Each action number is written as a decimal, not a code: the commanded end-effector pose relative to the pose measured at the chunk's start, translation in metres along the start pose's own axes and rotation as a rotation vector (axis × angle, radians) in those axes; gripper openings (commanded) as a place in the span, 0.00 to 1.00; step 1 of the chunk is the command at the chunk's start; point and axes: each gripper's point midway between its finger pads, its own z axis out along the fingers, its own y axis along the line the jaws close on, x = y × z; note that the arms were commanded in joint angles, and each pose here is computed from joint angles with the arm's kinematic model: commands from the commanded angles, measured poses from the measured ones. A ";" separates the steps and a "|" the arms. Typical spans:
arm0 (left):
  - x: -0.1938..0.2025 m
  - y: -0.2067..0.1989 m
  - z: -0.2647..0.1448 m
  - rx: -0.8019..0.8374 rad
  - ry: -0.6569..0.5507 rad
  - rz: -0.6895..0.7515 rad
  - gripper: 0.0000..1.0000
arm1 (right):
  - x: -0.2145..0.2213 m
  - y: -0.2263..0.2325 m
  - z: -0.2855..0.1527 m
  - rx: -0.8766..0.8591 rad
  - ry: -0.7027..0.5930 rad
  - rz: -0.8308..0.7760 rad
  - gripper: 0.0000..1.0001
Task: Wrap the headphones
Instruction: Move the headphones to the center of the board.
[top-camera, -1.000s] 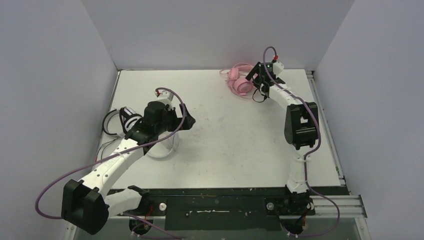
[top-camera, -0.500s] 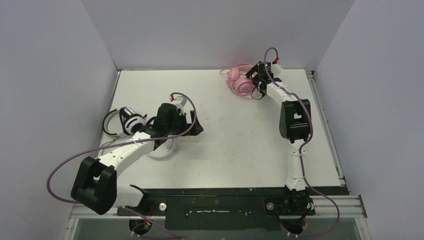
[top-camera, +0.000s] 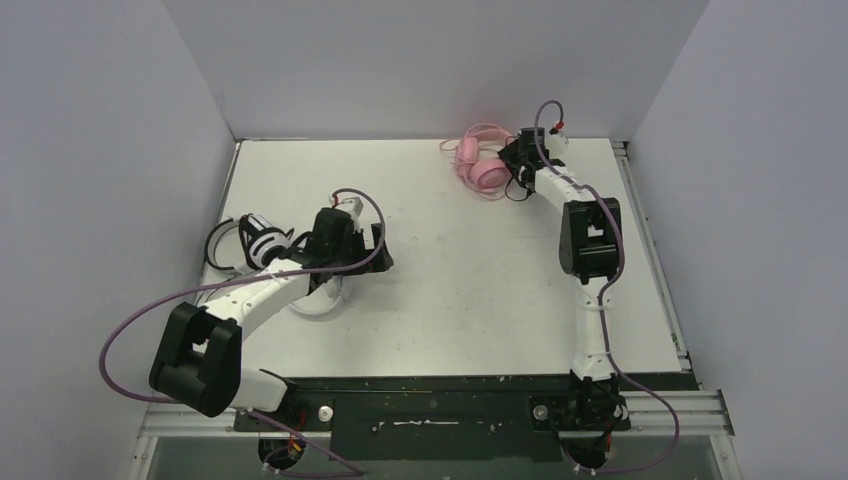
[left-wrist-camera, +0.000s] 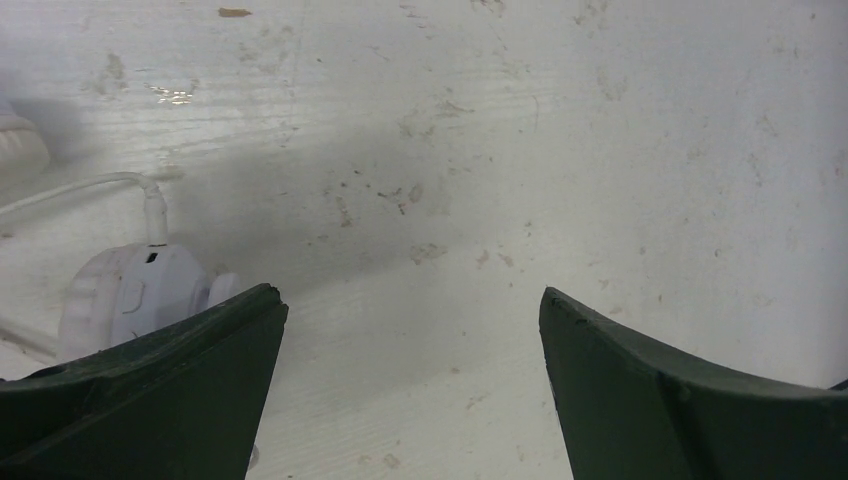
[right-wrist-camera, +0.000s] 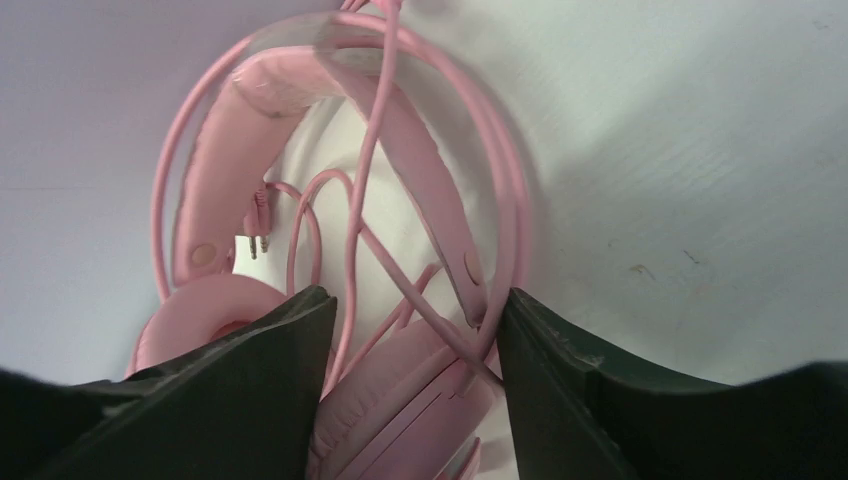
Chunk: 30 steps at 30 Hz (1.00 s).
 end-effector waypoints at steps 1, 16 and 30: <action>-0.011 0.036 -0.004 -0.133 -0.013 -0.046 0.97 | -0.002 -0.012 -0.018 0.031 0.008 -0.023 0.50; -0.051 0.012 -0.032 -0.013 -0.125 -0.022 0.97 | -0.005 -0.035 -0.107 0.022 0.068 -0.203 0.39; -0.067 -0.063 -0.060 0.256 -0.162 0.114 0.97 | 0.107 -0.066 -0.246 -0.322 0.477 -0.720 0.41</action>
